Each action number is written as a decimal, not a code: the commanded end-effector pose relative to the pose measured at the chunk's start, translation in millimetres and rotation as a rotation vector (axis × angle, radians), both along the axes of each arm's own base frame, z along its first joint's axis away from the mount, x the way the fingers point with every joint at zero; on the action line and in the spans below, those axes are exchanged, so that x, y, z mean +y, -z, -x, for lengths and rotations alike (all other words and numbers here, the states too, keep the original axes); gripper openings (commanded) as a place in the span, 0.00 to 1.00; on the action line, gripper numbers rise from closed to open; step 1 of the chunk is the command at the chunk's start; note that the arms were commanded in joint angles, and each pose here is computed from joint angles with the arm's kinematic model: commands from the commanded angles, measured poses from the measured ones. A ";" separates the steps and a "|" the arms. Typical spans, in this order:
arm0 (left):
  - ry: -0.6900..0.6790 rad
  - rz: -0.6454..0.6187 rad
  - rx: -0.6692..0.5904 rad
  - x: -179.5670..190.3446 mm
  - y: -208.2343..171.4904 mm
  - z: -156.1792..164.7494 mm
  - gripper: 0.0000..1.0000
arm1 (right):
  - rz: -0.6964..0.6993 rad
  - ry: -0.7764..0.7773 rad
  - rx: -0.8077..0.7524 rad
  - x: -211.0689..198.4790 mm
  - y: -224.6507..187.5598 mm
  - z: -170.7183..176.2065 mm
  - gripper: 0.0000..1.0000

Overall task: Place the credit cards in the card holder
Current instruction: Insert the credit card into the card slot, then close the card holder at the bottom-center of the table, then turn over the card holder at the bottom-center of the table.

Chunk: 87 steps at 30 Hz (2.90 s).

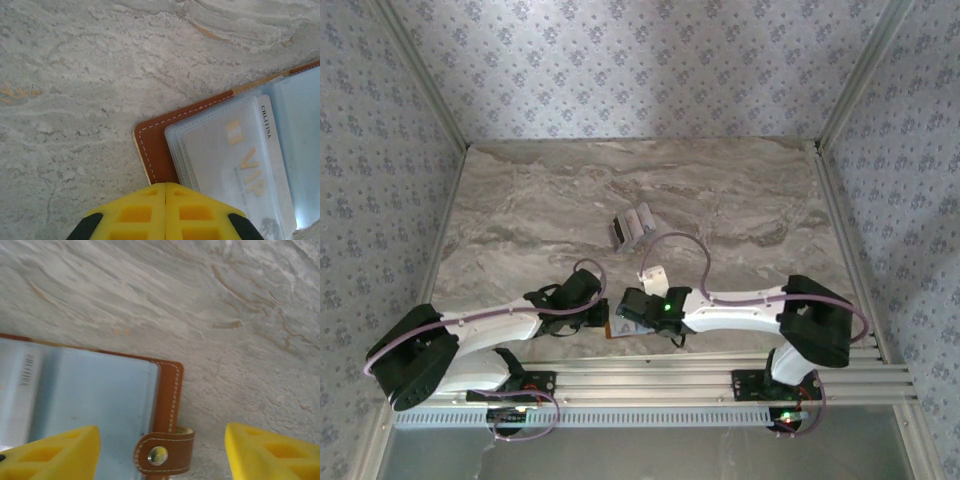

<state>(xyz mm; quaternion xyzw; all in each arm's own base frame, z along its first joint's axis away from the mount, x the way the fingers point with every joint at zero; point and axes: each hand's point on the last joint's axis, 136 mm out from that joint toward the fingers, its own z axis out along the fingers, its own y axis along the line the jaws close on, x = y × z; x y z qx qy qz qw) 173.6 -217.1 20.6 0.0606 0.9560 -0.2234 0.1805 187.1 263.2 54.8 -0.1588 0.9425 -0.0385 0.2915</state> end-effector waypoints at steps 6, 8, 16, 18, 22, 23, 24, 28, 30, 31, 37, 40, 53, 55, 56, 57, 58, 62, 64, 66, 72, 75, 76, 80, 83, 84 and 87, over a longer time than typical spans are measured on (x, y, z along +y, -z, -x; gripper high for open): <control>0.012 0.000 0.016 -1.8 -1.9 3.8 0.07 | 0.084 0.056 -0.036 -25.8 3.1 -2.9 0.36; 0.015 0.004 0.016 -3.8 -2.2 3.0 0.07 | 0.063 0.048 -0.055 -24.6 -4.3 -2.9 0.18; 0.017 0.032 0.027 -17.6 0.1 2.3 0.06 | -0.202 -0.104 -0.062 21.9 -37.9 8.0 0.00; 0.009 0.036 0.029 -18.1 1.5 1.8 0.06 | -0.304 -0.137 -0.049 34.3 -48.4 12.4 0.00; -0.007 0.050 0.027 -20.1 0.8 -0.4 0.06 | -0.496 -0.197 -0.006 59.1 -60.7 19.0 0.00; -0.010 0.054 0.027 -20.7 -0.1 -0.9 0.07 | -0.535 -0.212 0.007 65.4 -61.6 20.5 0.00; -0.013 0.057 0.025 -21.3 -1.3 -1.9 0.07 | -0.585 -0.230 0.021 74.2 -63.4 21.6 0.00; -0.039 0.077 0.021 -20.7 -7.9 -4.7 0.13 | -0.722 -0.295 0.079 104.0 -64.3 26.8 0.00; -0.055 0.080 0.023 -16.8 -11.9 -5.3 0.15 | -0.753 -0.303 0.096 111.3 -61.4 25.6 0.00; -0.067 0.078 0.025 -12.7 -13.1 -5.0 0.17 | -0.764 -0.298 0.106 113.7 -58.5 24.2 0.00; -0.157 0.033 0.023 24.9 -15.9 -0.1 0.25 | -0.786 -0.281 0.152 120.4 -43.8 18.1 0.00; -0.211 0.004 0.026 48.5 -15.2 6.1 0.28 | -0.784 -0.284 0.168 125.8 -39.1 17.1 0.00; -0.334 0.061 -0.028 95.4 -46.8 20.1 0.36 | -0.740 -0.363 0.294 153.8 -22.2 24.9 0.45; -0.321 0.059 -0.026 92.9 -49.0 19.2 0.36 | -0.729 -0.374 0.292 149.5 -29.4 26.6 0.55; -0.313 0.059 -0.024 91.2 -50.0 18.6 0.37 | -0.723 -0.379 0.286 146.0 -34.9 27.0 0.58; -0.306 0.062 -0.027 89.4 -52.1 17.1 0.37 | -0.716 -0.384 0.281 142.6 -39.6 27.5 0.61; -0.295 0.066 -0.032 86.5 -54.5 15.2 0.37 | -0.711 -0.389 0.271 138.6 -45.6 27.9 0.64; -0.245 0.076 -0.049 74.0 -68.3 6.3 0.37 | -0.695 -0.367 0.231 112.8 -62.8 23.1 0.70; -0.207 0.087 -0.049 63.4 -75.0 1.3 0.37 | -0.689 -0.341 0.204 96.4 -68.2 17.0 0.71; -0.175 0.090 -0.042 52.3 -79.1 -5.1 0.37 | -0.685 -0.315 0.190 80.2 -69.0 12.1 0.70; -0.109 0.073 -0.066 21.9 -96.5 -26.1 0.35 | -0.706 -0.229 0.143 36.2 -68.1 1.7 0.59; -0.074 0.043 -0.095 6.4 -108.2 -35.3 0.35 | -0.673 -0.161 0.118 13.4 -58.2 -5.0 0.44; -0.063 0.037 -0.102 1.2 -111.0 -38.1 0.35 | -0.663 -0.145 0.118 9.0 -53.4 -6.1 0.37; -0.027 0.020 -0.103 -19.1 -116.0 -48.6 0.34 | -0.644 -0.155 0.166 17.9 -30.5 -0.6 0.19; -0.004 0.010 -0.092 -30.7 -113.6 -52.7 0.33 | -0.588 -0.159 0.192 26.5 -11.1 1.0 0.12; 0.004 0.007 -0.087 -34.5 -112.6 -54.0 0.33 | -0.567 -0.158 0.195 28.8 -5.7 0.5 0.11; 0.031 -0.013 -0.063 -43.4 -104.5 -53.8 0.32 | -0.514 -0.166 0.199 35.2 4.8 0.6 0.10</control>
